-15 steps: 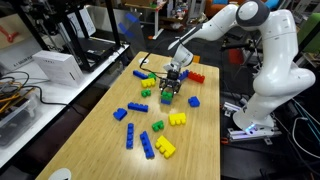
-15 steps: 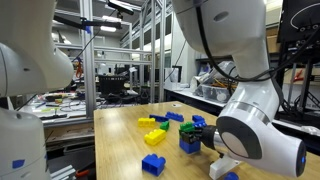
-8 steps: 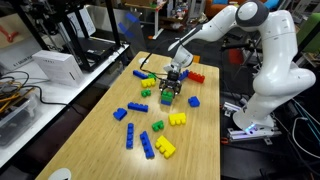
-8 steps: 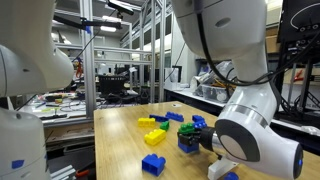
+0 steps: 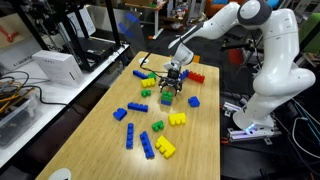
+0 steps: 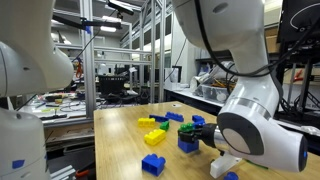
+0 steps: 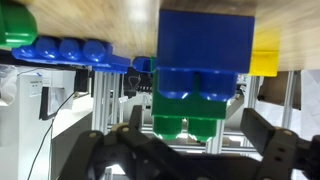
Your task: Pick up the green block from the table and put it on the blue block
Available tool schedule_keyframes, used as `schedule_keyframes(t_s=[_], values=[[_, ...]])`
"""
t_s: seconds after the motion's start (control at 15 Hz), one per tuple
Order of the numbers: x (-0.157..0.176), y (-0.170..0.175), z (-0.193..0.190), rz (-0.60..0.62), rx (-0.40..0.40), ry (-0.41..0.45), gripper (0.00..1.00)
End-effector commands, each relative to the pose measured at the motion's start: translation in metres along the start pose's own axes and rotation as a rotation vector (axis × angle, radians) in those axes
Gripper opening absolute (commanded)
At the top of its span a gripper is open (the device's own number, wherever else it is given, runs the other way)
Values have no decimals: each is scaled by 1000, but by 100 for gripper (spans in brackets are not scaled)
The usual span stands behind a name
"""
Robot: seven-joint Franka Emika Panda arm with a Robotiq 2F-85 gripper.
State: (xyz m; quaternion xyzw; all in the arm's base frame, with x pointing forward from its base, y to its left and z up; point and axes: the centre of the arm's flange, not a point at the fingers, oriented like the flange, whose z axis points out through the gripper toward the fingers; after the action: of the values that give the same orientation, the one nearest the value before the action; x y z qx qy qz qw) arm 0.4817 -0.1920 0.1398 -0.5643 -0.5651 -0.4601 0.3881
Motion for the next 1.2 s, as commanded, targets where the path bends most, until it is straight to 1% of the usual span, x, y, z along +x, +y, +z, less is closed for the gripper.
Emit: schedule_keyframes(t_s=[0.0, 0.13, 0.33, 0.53, 0.67, 0.8, 0.93, 1.13], values=[[63, -1, -17, -12, 42, -104, 100], [93, 4, -18, -27, 84, -178, 100], [134, 9, -15, -39, 154, -252, 100], [179, 21, 3, -33, 246, -331, 100], [202, 25, 21, -22, 292, -430, 100], [216, 27, 36, -45, 356, -516, 100], [224, 25, 48, -87, 447, -587, 100], [230, 17, 56, -149, 629, -646, 100]])
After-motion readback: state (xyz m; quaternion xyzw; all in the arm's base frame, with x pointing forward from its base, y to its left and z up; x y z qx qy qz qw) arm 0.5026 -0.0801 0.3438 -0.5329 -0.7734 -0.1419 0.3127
